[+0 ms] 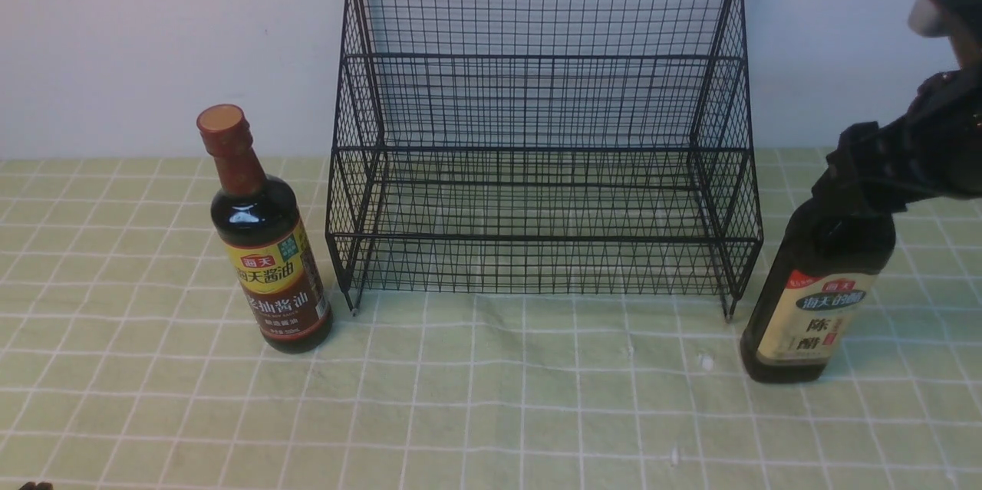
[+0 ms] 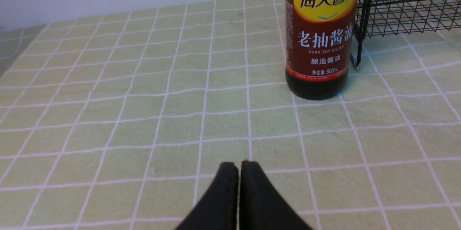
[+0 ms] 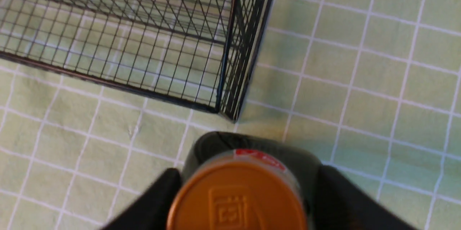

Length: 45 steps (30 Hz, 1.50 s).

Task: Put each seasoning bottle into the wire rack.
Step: Use the right arm to grab the condiment bottle closest to it, then use the right arm to put the condiment bottle back on the shelf

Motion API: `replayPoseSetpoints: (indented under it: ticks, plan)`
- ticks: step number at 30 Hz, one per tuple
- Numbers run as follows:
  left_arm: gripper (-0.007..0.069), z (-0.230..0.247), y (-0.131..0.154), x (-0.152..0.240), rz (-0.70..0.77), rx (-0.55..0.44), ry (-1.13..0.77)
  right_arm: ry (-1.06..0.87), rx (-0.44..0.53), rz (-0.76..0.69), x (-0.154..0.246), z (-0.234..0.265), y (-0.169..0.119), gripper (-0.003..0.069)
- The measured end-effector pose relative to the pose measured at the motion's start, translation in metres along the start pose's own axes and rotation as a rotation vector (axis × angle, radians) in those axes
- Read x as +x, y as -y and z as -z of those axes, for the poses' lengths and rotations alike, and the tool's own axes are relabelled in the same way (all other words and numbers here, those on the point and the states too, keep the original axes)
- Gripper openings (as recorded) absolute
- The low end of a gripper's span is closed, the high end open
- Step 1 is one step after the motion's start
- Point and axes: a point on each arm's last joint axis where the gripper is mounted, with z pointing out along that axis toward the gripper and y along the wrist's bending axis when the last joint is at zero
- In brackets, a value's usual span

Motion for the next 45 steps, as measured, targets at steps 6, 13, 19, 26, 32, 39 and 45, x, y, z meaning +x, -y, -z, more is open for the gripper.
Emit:
replayPoseSetpoints:
  ticks: [6, 13, 19, 26, 32, 39, 45]
  plan:
    - [-0.0010, 0.000, 0.000, 0.000, 0.000, 0.000, 0.000, 0.025, 0.019, 0.047, 0.001, 0.012, 0.000, 0.0334]
    - [-0.0010, 0.000, 0.000, 0.000, 0.000, 0.000, 0.000, 0.163, 0.023, 0.091, 0.000, 0.069, -0.008, 0.0333]
    - [-0.0010, 0.000, 0.000, 0.000, 0.000, 0.000, 0.000, 0.306, -0.004, 0.107, -0.019, 0.129, -0.018, 0.0333]
    - [-0.0010, 0.000, 0.000, 0.000, 0.000, 0.000, 0.000, 0.486, -0.126, 0.113, -0.052, 0.158, -0.036, 0.0333]
    - [-0.0010, 0.000, 0.000, 0.000, 0.000, 0.000, 0.000, 0.479, -0.167, 0.148, -0.089, 0.120, -0.042, 0.0333]
    - [-0.0010, 0.000, 0.000, 0.000, 0.000, 0.000, 0.000, 0.433, -0.126, 0.152, -0.116, 0.075, -0.035, 0.0333]
    - [-0.0010, 0.000, 0.000, 0.000, 0.000, 0.000, 0.000, 0.349, -0.122, 0.137, -0.123, 0.028, -0.030, 0.0333]
